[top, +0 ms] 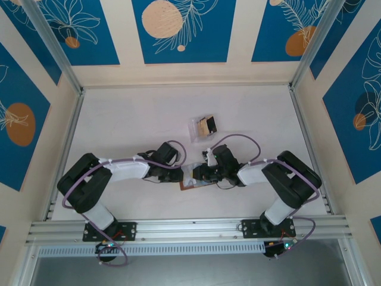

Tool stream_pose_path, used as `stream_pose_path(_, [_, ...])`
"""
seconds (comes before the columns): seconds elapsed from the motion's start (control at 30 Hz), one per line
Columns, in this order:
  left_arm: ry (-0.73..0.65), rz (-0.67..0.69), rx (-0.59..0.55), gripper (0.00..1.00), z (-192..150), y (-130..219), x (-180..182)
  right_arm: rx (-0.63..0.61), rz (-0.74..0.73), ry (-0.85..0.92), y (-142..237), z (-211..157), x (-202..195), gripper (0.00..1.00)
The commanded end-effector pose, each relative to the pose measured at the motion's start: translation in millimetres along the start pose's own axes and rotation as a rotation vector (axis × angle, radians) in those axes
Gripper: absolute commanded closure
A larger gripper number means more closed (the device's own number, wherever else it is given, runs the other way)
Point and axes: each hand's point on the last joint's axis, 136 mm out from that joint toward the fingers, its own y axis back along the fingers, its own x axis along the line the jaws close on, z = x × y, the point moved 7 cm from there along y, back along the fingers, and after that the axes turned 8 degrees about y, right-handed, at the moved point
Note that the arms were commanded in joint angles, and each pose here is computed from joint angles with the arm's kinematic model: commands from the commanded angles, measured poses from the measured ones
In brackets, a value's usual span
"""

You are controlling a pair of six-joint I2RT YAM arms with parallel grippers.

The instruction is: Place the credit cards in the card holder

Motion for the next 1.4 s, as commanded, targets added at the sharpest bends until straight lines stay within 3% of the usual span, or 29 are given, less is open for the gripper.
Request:
stream_pose_path(0.0, [0.051, 0.183, 0.055, 0.85, -18.9, -13.4, 40.9, 0.075, -0.150, 0.031, 8.0, -9.6, -1.1, 0.70])
stream_pose_path(0.2, [0.045, 0.178, 0.054, 0.85, -18.9, -15.3, 41.0, 0.099, -0.245, 0.103, 29.5, 0.0, 12.5, 0.64])
stream_pose_path(0.4, [0.038, 0.169, 0.055, 0.85, -18.8, -16.7, 40.3, 0.102, -0.381, 0.176, 42.3, 18.6, 17.9, 0.68])
stream_pose_path(0.77, [0.030, 0.155, 0.050, 0.85, -19.6, -16.3, 40.0, 0.146, -0.573, 0.251, 31.6, 42.0, 7.1, 0.58])
stream_pose_path(1.13, [0.021, 0.151, 0.047, 0.86, -18.9, -15.2, 39.0, 0.217, -0.699, 0.271, 10.1, 31.0, -13.1, 0.57])
stream_pose_path(1.37, [0.018, 0.152, 0.044, 0.86, -18.8, -13.2, 38.6, 0.260, -0.792, 0.267, 6.0, 17.0, -24.2, 0.71])
